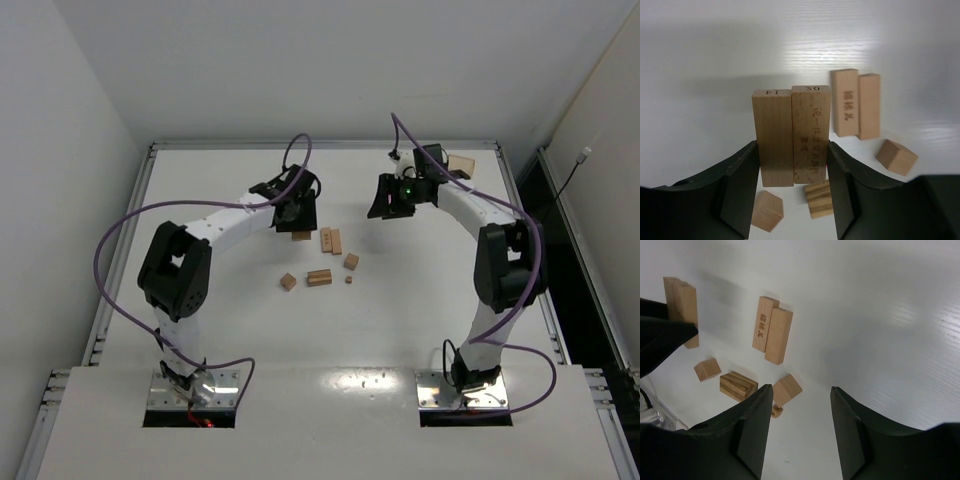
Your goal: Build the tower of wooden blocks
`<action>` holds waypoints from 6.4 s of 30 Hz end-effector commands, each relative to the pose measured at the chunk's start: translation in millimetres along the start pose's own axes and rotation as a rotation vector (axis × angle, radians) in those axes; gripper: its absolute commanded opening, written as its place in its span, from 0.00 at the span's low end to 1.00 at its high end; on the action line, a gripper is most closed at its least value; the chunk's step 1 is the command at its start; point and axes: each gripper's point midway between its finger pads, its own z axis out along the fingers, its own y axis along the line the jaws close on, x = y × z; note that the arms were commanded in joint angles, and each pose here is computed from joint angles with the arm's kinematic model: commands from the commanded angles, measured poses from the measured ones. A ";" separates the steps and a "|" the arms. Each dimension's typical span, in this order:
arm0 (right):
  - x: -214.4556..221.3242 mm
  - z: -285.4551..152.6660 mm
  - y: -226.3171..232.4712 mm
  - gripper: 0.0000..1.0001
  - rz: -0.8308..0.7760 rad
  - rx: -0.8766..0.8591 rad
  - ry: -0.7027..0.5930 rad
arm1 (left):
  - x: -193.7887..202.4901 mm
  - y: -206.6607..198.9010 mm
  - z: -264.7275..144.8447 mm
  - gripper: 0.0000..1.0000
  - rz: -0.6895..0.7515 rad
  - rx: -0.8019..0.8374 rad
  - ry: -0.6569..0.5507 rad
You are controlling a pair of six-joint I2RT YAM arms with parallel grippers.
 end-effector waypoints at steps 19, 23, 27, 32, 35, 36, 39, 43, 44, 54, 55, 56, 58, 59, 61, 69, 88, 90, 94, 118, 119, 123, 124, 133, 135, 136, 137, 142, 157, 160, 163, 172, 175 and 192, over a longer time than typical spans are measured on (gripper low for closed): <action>-15.0 -21.0 8.2 0.47 -0.006 0.044 -0.074 | 15.6 -51.7 6.2 0.00 -0.011 0.038 0.044; -10.4 -21.7 3.3 0.47 0.009 0.052 -0.063 | 20.0 -55.9 11.9 0.00 0.000 0.033 0.058; -10.3 -21.7 3.2 0.47 0.009 0.052 -0.063 | 19.2 -64.4 17.0 0.00 -0.002 0.039 0.058; -10.3 -21.7 3.2 0.47 0.009 0.052 -0.063 | 21.8 -69.8 23.6 0.00 -0.010 0.032 0.059; -8.4 -19.0 1.4 0.47 0.014 0.053 -0.055 | 17.3 -79.2 25.2 0.00 -0.014 0.039 0.044; -4.7 -17.9 0.3 0.47 0.018 0.054 -0.047 | 19.9 -82.8 24.1 0.00 -0.006 0.044 0.045; -4.7 -17.9 0.2 0.47 0.018 0.054 -0.047 | 11.9 -87.1 24.0 0.00 -0.011 0.048 0.026; -2.6 -18.2 0.1 0.47 0.022 0.055 -0.039 | 17.9 -89.5 26.9 0.00 -0.001 0.046 0.035; -2.6 -18.2 0.1 0.47 0.022 0.055 -0.039 | 20.6 -88.6 30.3 0.00 0.002 0.041 0.042; -1.7 -17.2 -5.2 0.47 0.033 0.062 -0.035 | 22.5 -88.3 39.5 0.00 0.005 0.026 0.046; -1.7 -17.1 -5.2 0.47 0.033 0.062 -0.035 | 25.3 -91.8 38.3 0.00 0.012 0.031 0.047; -2.7 -18.8 -8.7 0.47 0.040 0.066 -0.039 | 25.3 -91.9 38.2 0.00 0.013 0.031 0.047; -2.5 -18.7 -7.1 0.47 0.040 0.057 -0.038 | 28.6 -91.0 42.2 0.00 0.006 0.024 0.055; -0.4 -19.0 -7.2 0.47 0.044 0.058 -0.030 | 25.5 -93.2 40.9 0.00 0.004 0.030 0.048; -1.5 -20.6 -10.7 0.47 0.051 0.063 -0.034 | 28.8 -91.9 45.0 0.00 0.006 0.023 0.056; 2.8 -18.3 -11.3 0.47 0.050 0.056 -0.017 | 31.3 -96.6 45.8 0.00 0.014 0.028 0.058; 1.0 -17.1 -11.6 0.47 0.061 0.035 -0.010 | 42.7 -90.3 56.3 0.57 0.031 0.008 0.080; 3.0 -14.6 -13.3 0.47 0.066 0.036 -0.002 | 41.1 -91.8 56.7 0.62 0.029 0.014 0.073; 3.1 -14.5 -13.3 0.47 0.066 0.036 -0.002 | 41.0 -91.8 56.7 0.70 0.029 0.014 0.073; 2.2 -16.2 -15.3 0.47 0.063 0.030 -0.005 | 37.3 -93.4 75.9 0.76 0.074 -0.003 0.049; 2.2 -16.2 -15.3 0.47 0.063 0.030 -0.005 | 36.3 -92.2 76.2 0.74 0.074 -0.010 0.044; 3.3 -15.3 -20.6 0.47 0.075 0.035 -0.001 | 39.3 -90.9 79.6 0.64 0.077 -0.016 0.051; 3.3 -15.3 -20.6 0.47 0.075 0.035 -0.001 | 38.1 -89.5 79.9 0.62 0.077 -0.024 0.044; 1.7 -13.8 -19.5 0.47 0.075 0.025 0.000 | 30.2 -74.6 89.5 0.39 0.066 -0.061 0.035; 1.8 -13.7 -19.6 0.47 0.075 0.025 0.000 | 29.1 -73.3 89.8 0.29 0.067 -0.069 0.029; 1.8 -13.7 -19.6 0.47 0.075 0.025 0.000 | 29.1 -73.3 89.8 0.29 0.067 -0.069 0.029; 1.8 -13.7 -19.6 0.47 0.075 0.025 0.000 | 29.1 -73.3 89.8 0.31 0.067 -0.069 0.029; 1.9 -13.8 -17.9 0.47 0.075 0.016 0.001 | 30.2 -74.5 89.6 0.87 0.066 -0.061 0.035; -5.6 -27.8 -12.7 0.47 -0.026 0.066 -0.056 | -10.1 -79.7 34.9 0.94 0.086 -0.002 -0.081; -8.2 -34.2 -10.7 0.47 -0.049 0.073 -0.083 | -24.2 -89.6 14.1 0.94 0.087 0.037 -0.127; -0.1 -33.7 -14.0 0.47 -0.046 0.085 -0.058 | -29.7 -100.7 -6.6 0.94 0.111 0.075 -0.162; -4.0 -48.1 -5.2 0.45 -0.159 0.089 -0.096 | -76.8 -105.1 -90.2 0.99 0.136 0.117 -0.360; -6.0 -55.9 17.2 0.41 -0.325 0.047 -0.098 | -86.2 -80.0 -112.7 0.99 0.163 0.040 -0.428; 127.4 -28.1 101.8 0.47 -1.098 -0.128 0.165 | -108.0 189.9 -127.8 0.99 -0.224 -0.136 -0.345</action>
